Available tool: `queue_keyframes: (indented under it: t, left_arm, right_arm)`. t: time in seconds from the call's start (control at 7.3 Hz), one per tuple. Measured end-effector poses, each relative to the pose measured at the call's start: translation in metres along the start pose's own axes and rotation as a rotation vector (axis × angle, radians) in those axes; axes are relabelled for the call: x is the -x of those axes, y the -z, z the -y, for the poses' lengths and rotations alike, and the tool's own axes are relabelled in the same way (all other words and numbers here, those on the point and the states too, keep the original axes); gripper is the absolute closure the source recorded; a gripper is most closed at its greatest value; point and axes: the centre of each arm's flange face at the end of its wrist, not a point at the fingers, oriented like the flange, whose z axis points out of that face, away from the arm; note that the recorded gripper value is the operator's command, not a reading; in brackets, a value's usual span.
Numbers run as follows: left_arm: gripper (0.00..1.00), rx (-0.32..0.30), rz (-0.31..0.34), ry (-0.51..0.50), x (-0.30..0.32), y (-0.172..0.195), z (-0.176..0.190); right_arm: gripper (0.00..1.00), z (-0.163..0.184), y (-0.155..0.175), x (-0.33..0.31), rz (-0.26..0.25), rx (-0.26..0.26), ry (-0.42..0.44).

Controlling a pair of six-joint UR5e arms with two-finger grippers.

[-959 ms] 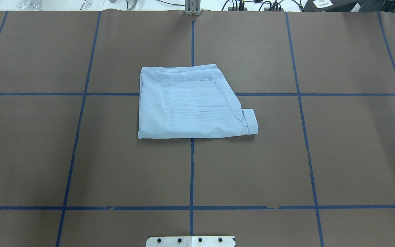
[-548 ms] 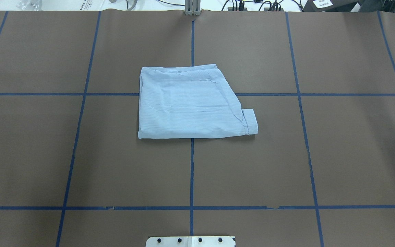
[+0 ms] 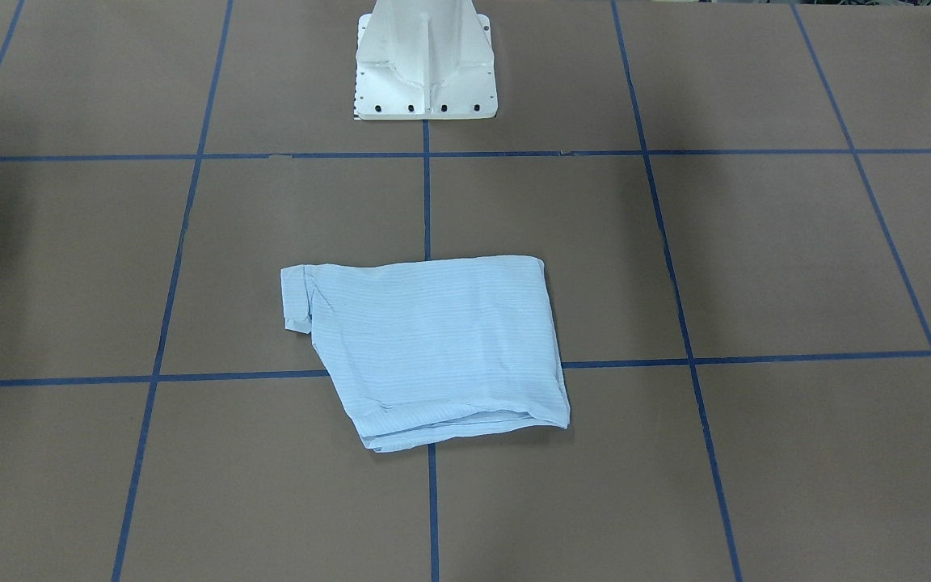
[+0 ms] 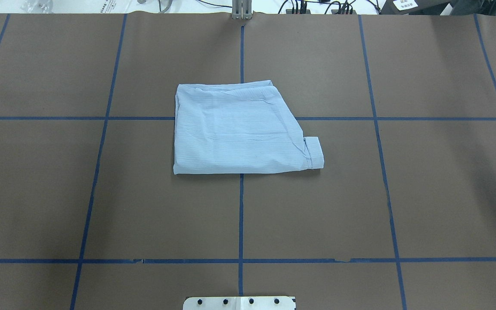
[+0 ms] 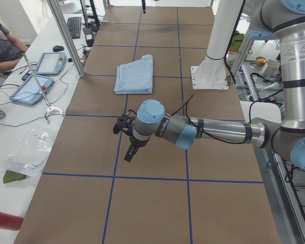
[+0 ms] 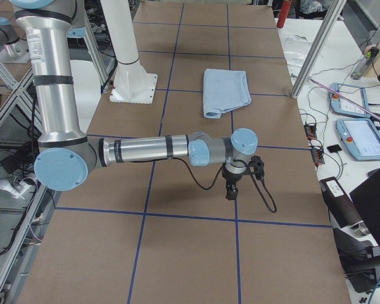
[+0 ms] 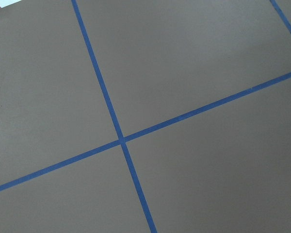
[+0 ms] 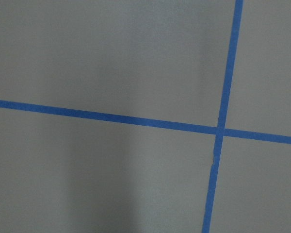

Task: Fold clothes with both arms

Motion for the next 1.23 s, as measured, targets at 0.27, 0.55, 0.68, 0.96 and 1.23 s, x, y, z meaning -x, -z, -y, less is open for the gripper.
queue_keyframes:
  t: [0.27, 0.55, 0.68, 0.96, 1.23]
  left_arm:
    - [0.0, -0.006, -0.016, -0.007, -0.003, 0.001, 0.002]
    - [0.0, -0.003, -0.039, -0.002, 0.0, -0.003, 0.001]
    - [0.0, -0.003, -0.041, 0.0, 0.001, -0.005, 0.001]
    - [0.0, 0.0, -0.039, 0.003, 0.003, -0.007, 0.002]
    - [0.0, -0.001, -0.039, 0.003, 0.003, -0.007, 0.002]
  right_arm:
    - [0.0, 0.0, 0.004, -0.001, 0.004, -0.047, 0.034]
    - [0.0, -0.012, 0.008, -0.022, 0.015, -0.069, 0.012]
    - [0.0, -0.024, 0.006, -0.034, 0.017, -0.07, -0.001]
    - [0.0, -0.05, 0.002, -0.05, 0.007, -0.077, -0.022]
    - [0.0, -0.061, 0.002, -0.055, -0.011, -0.079, -0.031]
